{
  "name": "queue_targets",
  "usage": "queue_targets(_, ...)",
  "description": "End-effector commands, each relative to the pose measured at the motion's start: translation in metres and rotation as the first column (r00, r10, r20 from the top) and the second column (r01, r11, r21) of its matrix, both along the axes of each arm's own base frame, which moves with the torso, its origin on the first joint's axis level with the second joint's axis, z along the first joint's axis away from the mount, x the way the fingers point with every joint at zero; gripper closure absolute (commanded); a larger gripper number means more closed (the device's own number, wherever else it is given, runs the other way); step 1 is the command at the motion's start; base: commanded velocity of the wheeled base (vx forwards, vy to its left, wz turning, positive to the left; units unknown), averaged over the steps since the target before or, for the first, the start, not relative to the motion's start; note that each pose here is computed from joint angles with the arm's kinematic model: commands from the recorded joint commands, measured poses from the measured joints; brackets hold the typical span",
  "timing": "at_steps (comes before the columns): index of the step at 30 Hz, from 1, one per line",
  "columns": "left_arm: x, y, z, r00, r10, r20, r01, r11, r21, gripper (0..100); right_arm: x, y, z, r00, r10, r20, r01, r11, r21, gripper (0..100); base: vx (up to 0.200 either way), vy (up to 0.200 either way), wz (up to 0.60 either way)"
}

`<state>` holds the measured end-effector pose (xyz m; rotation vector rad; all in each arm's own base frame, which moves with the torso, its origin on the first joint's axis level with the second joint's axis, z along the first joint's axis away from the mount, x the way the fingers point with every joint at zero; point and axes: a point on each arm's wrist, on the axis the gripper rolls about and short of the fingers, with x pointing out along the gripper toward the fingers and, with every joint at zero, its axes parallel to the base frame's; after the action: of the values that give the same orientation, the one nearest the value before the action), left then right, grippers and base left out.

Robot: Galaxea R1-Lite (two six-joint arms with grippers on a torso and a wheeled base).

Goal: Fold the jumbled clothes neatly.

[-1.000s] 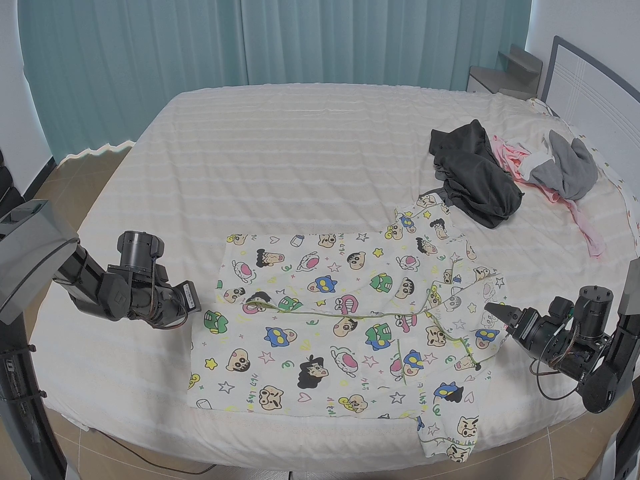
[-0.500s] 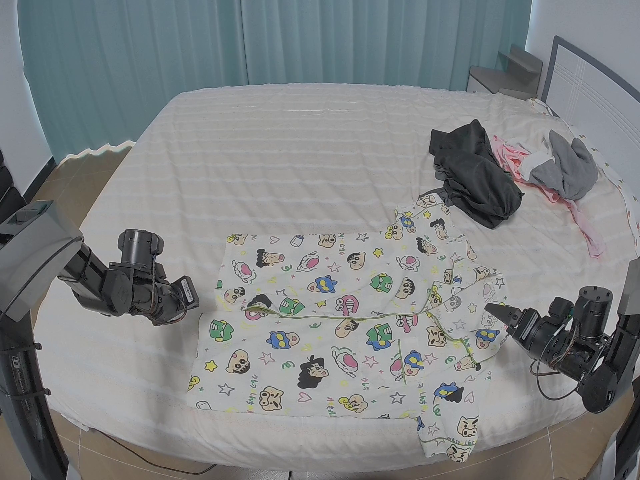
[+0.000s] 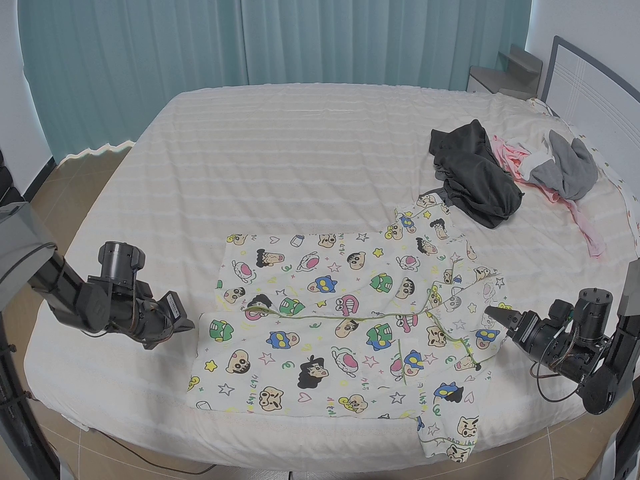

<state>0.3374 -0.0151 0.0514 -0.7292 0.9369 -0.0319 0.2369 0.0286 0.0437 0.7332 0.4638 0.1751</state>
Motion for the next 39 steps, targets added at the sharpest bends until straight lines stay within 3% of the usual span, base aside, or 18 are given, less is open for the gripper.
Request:
queue_targets(1, -0.054, -0.005, 0.030, 1.000, -0.027, 0.005, 0.027, 0.993, -0.116, 100, -0.003, 0.000, -0.002, 1.000, 0.004, -0.006, -0.004, 1.000, -0.005, 0, 0.000, 0.000, 0.00)
queue_targets(6, -0.090, -0.018, 0.028, 0.997, -0.075, -0.015, 0.072, 0.986, -0.150, 100, -0.005, 0.000, -0.004, 1.000, 0.005, -0.019, -0.005, 1.000, -0.008, 0, -0.120, 0.000, 0.00)
queue_targets(14, -0.103, -0.031, 0.015, 0.998, -0.065, -0.020, 0.059, 0.977, -0.205, 100, -0.004, 0.000, -0.015, 0.998, 0.022, -0.058, -0.025, 0.998, -0.056, 0, -0.200, 0.000, 0.00)
queue_targets(18, -0.102, -0.032, 0.006, 0.997, -0.048, -0.059, 0.035, 0.979, -0.203, 100, -0.006, 0.001, -0.016, 0.998, 0.027, -0.064, -0.031, 0.998, -0.054, 0, -0.200, 0.000, 0.00)
queue_targets(23, -0.092, -0.037, -0.008, 0.989, 0.064, -0.130, -0.091, 0.973, -0.213, 100, -0.008, 0.006, -0.016, 0.996, 0.050, -0.069, -0.054, 0.997, -0.054, 0, 0.000, 0.000, 0.00)
queue_targets(26, -0.086, -0.045, -0.014, 0.987, 0.108, -0.122, -0.130, 0.974, -0.187, 100, -0.009, 0.008, -0.016, 0.996, 0.055, -0.070, -0.059, 0.997, -0.056, 0, 0.000, 0.000, 0.00)
queue_targets(34, -0.080, -0.058, -0.024, 0.992, 0.095, -0.085, -0.108, 0.979, -0.171, 100, -0.010, 0.008, -0.016, 0.996, 0.058, -0.070, -0.062, 0.997, -0.055, 0, 0.000, 0.000, 0.00)
queue_targets(35, -0.079, -0.058, -0.025, 0.992, 0.101, -0.081, -0.114, 0.979, -0.167, 0, -0.010, 0.008, -0.016, 0.996, 0.058, -0.070, -0.062, 0.997, -0.055, 0, 0.000, 0.000, 0.00)
queue_targets(39, -0.074, -0.059, -0.030, 0.987, 0.139, -0.076, -0.148, 0.980, -0.129, 0, -0.010, 0.008, -0.016, 0.996, 0.060, -0.070, -0.063, 0.997, -0.054, 0, 0.000, 0.000, 0.00)
